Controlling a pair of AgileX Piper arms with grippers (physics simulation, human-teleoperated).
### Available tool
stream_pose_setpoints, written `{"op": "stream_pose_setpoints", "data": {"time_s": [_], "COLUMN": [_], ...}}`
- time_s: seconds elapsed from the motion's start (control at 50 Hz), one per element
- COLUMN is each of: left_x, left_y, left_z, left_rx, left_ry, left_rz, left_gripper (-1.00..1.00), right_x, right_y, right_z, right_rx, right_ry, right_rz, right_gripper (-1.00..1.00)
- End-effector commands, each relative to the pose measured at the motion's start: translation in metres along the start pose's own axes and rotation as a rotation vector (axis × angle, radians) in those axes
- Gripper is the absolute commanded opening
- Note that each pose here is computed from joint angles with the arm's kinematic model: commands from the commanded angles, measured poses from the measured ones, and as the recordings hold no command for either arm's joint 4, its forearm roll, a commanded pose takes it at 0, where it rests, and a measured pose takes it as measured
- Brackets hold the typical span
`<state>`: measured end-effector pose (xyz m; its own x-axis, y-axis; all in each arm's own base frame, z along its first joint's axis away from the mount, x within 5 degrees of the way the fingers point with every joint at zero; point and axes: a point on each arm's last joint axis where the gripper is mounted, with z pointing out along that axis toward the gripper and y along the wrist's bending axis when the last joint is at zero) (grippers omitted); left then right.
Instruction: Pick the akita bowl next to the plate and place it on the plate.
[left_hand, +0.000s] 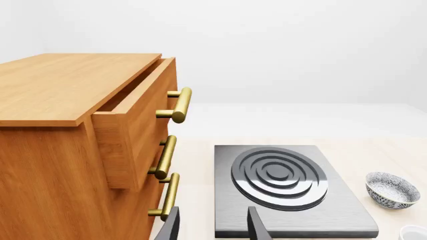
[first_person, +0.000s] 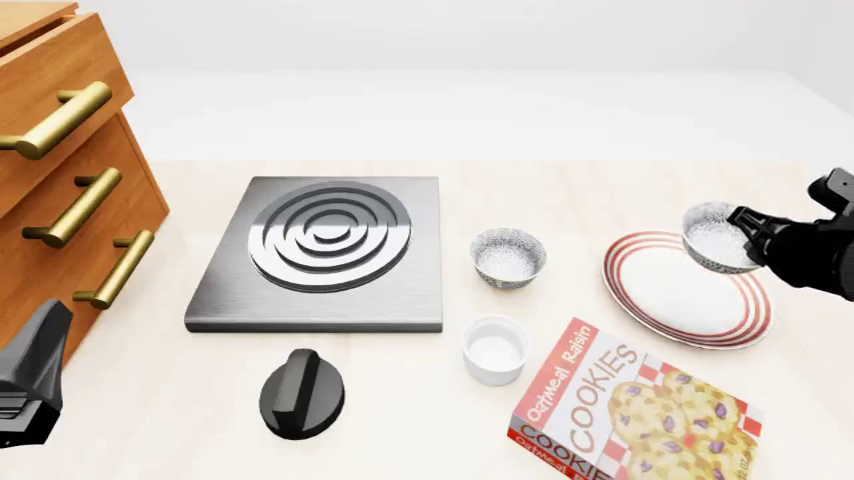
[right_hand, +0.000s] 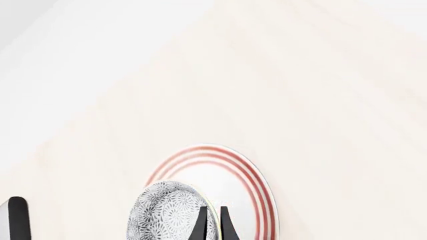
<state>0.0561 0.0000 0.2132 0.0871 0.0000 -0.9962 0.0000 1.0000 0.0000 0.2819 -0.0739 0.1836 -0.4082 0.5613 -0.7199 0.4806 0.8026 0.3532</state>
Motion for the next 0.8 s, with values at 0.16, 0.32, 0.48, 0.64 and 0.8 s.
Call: {"op": "stream_pose_setpoints", "data": {"time_s": [0.16,0.32,0.48,0.64,0.8], "left_x": [0.0,0.0,0.0,0.0,0.0], "left_y": [0.0,0.0,0.0,0.0,0.0], "left_z": [0.0,0.0,0.0,0.0,0.0], "left_rx": [0.0,0.0,0.0,0.0,0.0], "left_ry": [0.0,0.0,0.0,0.0,0.0], "left_rz": [0.0,0.0,0.0,0.0,0.0], "left_gripper": [1.0,1.0,1.0,1.0,1.0], "right_x": [0.012,0.019,0.019,0.019,0.02], "right_y": [-0.003,-0.003,-0.002,0.0,0.0], "right_z": [0.004,0.007,0.014,0.022,0.03], "right_rx": [0.0,-0.002,0.0,-0.001,0.001], "right_ry": [0.015,0.028,0.036,0.042,0.05], "right_rz": [-0.004,-0.015,-0.018,-0.017,-0.021], "right_gripper": [-1.0,-1.0,-1.0,-1.0,-1.0]}}
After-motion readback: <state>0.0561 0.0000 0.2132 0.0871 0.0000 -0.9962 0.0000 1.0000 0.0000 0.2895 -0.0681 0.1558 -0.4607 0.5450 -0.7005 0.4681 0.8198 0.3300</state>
